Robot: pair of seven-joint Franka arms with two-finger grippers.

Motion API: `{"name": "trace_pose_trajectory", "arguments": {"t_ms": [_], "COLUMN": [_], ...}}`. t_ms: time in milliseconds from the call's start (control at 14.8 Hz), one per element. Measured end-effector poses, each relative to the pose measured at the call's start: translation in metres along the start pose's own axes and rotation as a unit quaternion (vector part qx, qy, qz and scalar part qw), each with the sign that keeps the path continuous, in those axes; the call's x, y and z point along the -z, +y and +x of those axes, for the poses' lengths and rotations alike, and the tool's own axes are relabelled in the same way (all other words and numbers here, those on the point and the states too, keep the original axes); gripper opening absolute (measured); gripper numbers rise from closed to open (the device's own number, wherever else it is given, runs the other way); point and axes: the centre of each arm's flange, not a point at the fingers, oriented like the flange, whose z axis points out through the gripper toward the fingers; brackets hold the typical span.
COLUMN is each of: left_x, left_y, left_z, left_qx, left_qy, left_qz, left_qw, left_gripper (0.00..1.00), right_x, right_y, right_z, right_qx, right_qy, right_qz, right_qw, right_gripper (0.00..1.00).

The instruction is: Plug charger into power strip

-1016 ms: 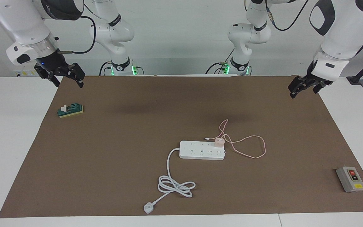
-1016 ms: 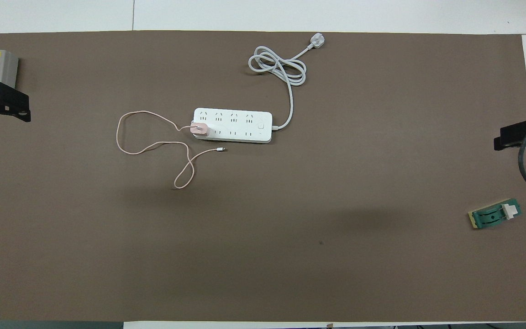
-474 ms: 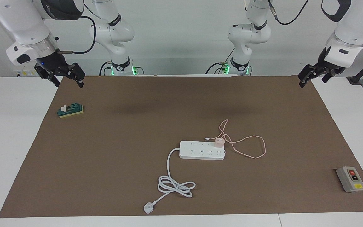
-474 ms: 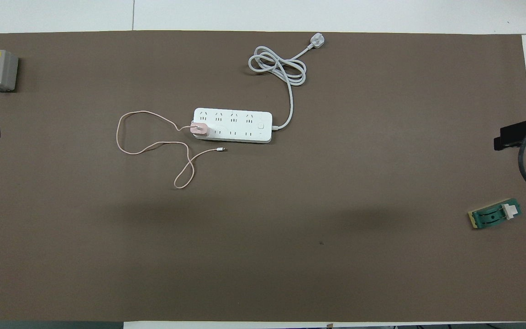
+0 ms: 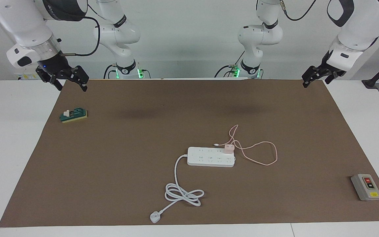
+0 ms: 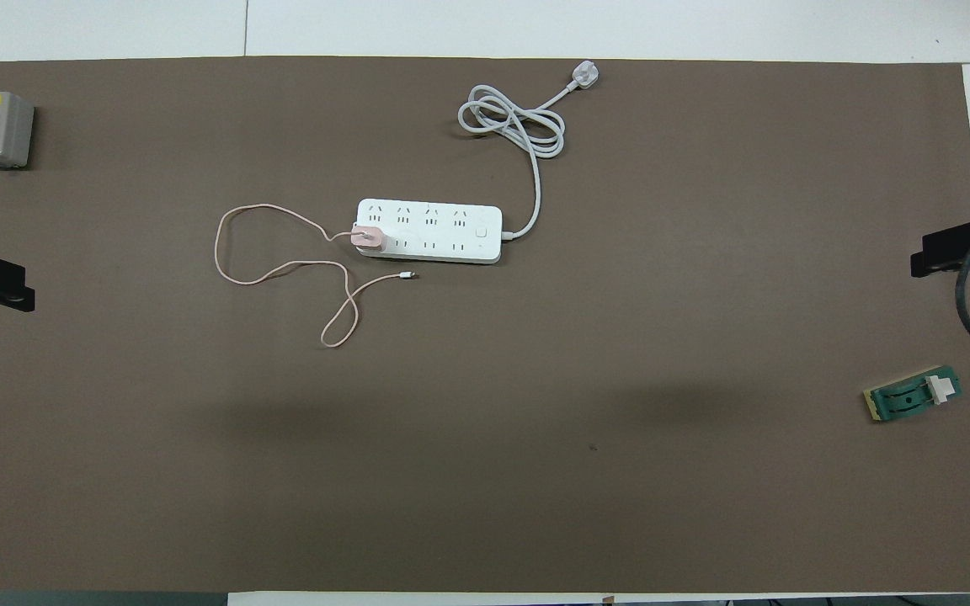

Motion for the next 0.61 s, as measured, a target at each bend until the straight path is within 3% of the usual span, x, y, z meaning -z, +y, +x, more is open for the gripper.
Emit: {"name": "trace_pose_trajectory", "arguments": {"t_ms": [610], "left_x": [-0.005], "left_y": [0.043], "left_z": [0.012], "left_qx": [-0.035], "left_qy": [0.021], "left_qz": [-0.019], "left_qw": [0.999], "left_gripper": [1.00], "right_x": [0.000], "right_y": [0.000], "right_z": [0.000], "right_qx": [0.000], "right_qy": [0.000], "right_qz": [0.000], "right_qw": [1.000], "right_gripper": [1.00]}}
